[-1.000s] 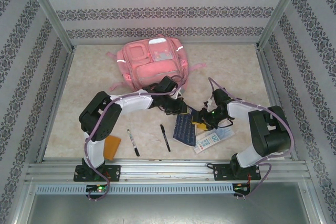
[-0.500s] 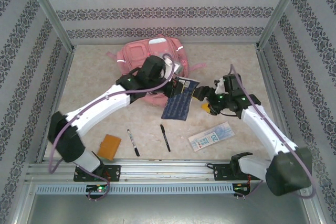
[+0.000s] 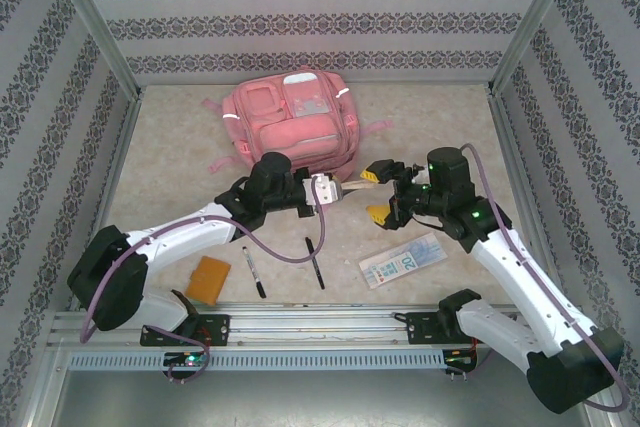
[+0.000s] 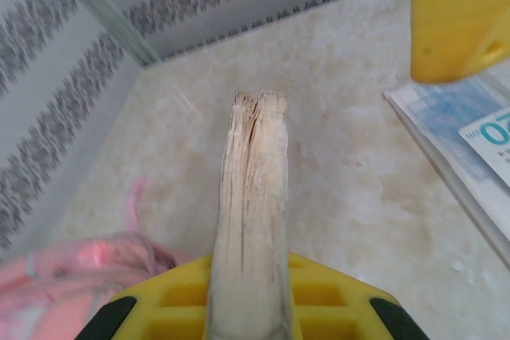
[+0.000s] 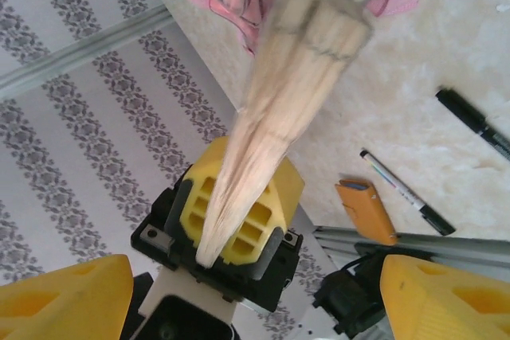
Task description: Pack the student bag
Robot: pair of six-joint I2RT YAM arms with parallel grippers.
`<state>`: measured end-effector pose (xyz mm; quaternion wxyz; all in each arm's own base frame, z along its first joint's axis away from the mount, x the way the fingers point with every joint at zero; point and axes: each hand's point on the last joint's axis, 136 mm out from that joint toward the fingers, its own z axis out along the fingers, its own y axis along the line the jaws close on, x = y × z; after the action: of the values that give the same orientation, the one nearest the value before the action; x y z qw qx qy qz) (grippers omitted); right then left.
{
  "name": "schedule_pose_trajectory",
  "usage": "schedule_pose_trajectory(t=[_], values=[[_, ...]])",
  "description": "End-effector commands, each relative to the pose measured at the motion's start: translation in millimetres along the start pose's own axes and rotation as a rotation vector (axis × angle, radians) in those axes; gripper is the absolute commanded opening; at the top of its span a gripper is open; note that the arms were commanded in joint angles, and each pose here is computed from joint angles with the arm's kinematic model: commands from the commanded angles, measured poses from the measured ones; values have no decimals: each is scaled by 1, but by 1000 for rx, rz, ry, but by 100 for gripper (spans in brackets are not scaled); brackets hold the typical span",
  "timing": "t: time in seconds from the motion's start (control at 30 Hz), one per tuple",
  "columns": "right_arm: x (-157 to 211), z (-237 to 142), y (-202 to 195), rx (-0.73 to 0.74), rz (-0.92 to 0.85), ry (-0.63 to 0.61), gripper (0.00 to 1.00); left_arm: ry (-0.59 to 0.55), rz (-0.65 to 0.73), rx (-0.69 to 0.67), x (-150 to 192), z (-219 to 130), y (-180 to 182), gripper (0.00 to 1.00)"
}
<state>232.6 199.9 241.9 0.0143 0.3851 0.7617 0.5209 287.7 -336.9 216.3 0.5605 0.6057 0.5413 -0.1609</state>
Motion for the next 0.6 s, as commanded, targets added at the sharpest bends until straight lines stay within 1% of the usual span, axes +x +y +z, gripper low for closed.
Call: schedule_pose_trajectory(t=[0.0, 0.1, 0.17, 0.2, 0.23, 0.3, 0.33, 0.37, 0.4, 0.43, 0.47, 0.5, 0.53, 0.57], values=[[-5, 7, 2, 5, 101, -45, 81, -173, 212, -32, -46, -4, 6, 0], [-8, 19, -4, 35, 145, -49, 79, -217, 231, -13, -55, -5, 0, 0], [-15, 26, -3, 24, 161, -68, 73, -233, 252, 12, -58, -6, -7, 0], [-18, 29, 0, 14, 153, -76, 67, -233, 255, 15, -58, -6, -9, 0], [-21, 31, 3, 7, 140, -82, 58, -233, 254, 14, -57, -6, -10, 0], [-24, 34, 6, 6, 110, -87, 33, -237, 246, 11, -57, -9, -12, 0], [-24, 35, 7, 8, 101, -87, 23, -240, 236, 5, -58, -11, -12, 0], [-24, 35, 8, 2, 85, -87, 16, -239, 212, -6, -58, -13, -10, 9], [-24, 35, 12, -14, 55, -89, 8, -234, 161, -28, -59, -17, -7, 36], [-24, 33, 18, -36, 21, -92, 6, -227, 72, -67, -61, -21, 2, 61], [-24, 31, 30, -85, -40, -93, 5, -215, -104, -134, -64, -29, 19, 81], [-24, 28, 44, -138, -115, -94, 5, -184, -329, -221, -63, -39, 40, 100], [-24, 23, 56, -187, -182, -97, 5, -147, -520, -272, -59, -48, 52, 99], [-25, 17, 70, -244, -273, -106, 5, -88, -692, -294, -53, -58, 58, 99]])
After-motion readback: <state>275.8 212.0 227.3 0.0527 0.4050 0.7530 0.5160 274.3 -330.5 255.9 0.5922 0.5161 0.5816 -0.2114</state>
